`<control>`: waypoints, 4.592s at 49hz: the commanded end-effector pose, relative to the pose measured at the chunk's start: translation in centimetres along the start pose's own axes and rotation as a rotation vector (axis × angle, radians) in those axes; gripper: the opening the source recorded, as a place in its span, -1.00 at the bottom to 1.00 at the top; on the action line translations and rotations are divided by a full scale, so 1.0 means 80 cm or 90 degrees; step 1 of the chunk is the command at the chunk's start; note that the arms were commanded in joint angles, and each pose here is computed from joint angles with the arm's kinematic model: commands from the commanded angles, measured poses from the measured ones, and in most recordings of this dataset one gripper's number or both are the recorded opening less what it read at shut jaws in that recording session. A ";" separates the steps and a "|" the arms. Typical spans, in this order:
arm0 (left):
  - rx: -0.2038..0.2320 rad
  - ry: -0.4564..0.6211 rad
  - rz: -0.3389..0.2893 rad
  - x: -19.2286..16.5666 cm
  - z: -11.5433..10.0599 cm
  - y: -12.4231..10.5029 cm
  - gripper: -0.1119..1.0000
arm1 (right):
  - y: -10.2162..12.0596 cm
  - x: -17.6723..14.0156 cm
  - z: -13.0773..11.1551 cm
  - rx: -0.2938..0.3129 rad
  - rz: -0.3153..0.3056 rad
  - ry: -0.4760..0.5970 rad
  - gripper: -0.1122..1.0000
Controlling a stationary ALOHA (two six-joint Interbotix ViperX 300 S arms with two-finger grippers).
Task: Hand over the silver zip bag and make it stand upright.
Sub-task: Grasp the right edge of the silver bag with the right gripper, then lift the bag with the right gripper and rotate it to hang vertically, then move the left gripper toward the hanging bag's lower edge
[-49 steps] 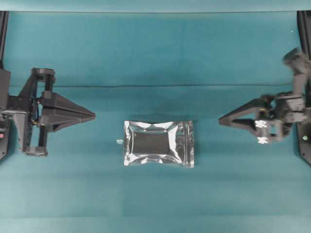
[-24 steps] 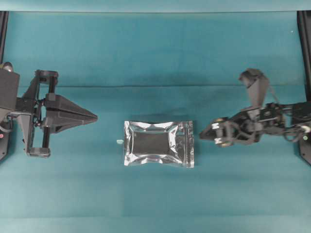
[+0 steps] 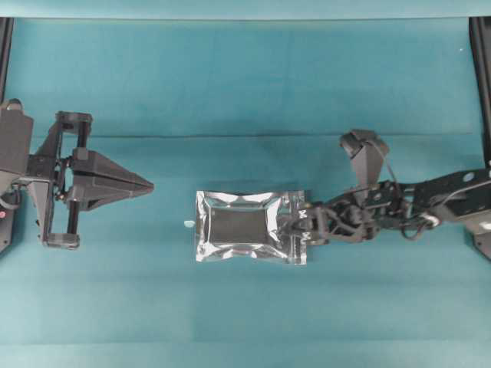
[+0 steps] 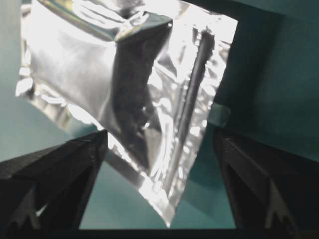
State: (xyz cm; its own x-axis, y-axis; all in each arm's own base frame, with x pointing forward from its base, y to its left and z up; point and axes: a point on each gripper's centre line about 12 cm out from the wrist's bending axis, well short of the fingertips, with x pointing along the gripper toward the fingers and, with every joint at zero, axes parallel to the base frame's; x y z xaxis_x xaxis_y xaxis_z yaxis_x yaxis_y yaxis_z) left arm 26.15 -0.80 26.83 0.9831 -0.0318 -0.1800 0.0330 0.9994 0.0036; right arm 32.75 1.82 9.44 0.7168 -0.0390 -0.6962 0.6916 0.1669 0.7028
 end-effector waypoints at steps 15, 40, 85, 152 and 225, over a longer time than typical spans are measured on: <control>0.001 -0.017 0.000 0.001 0.012 0.000 -0.88 | 0.005 0.022 0.004 0.015 0.028 -0.037 0.97; 0.001 -0.017 0.000 0.000 0.011 0.000 -0.88 | -0.004 0.028 0.001 0.019 -0.003 -0.026 0.53; 0.001 -0.015 0.000 0.000 0.009 0.000 -0.88 | 0.089 -0.022 0.025 -0.133 0.040 0.038 -0.85; 0.000 0.004 -0.001 -0.020 0.005 0.000 -0.88 | 0.259 -0.050 0.088 -0.784 -0.186 0.354 -0.85; -0.005 0.019 0.001 -0.018 -0.003 0.001 -0.87 | 0.232 -0.013 0.069 -0.933 -0.249 0.376 -0.85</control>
State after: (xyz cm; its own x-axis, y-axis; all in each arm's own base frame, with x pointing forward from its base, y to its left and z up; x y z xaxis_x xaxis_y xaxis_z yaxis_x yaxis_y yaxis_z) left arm 24.52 -0.74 26.52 0.9752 -0.0303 -0.2191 0.0306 0.9995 -0.0020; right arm 45.29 -0.63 23.49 0.1377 0.0038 -0.9905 -0.0945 0.9955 -0.0094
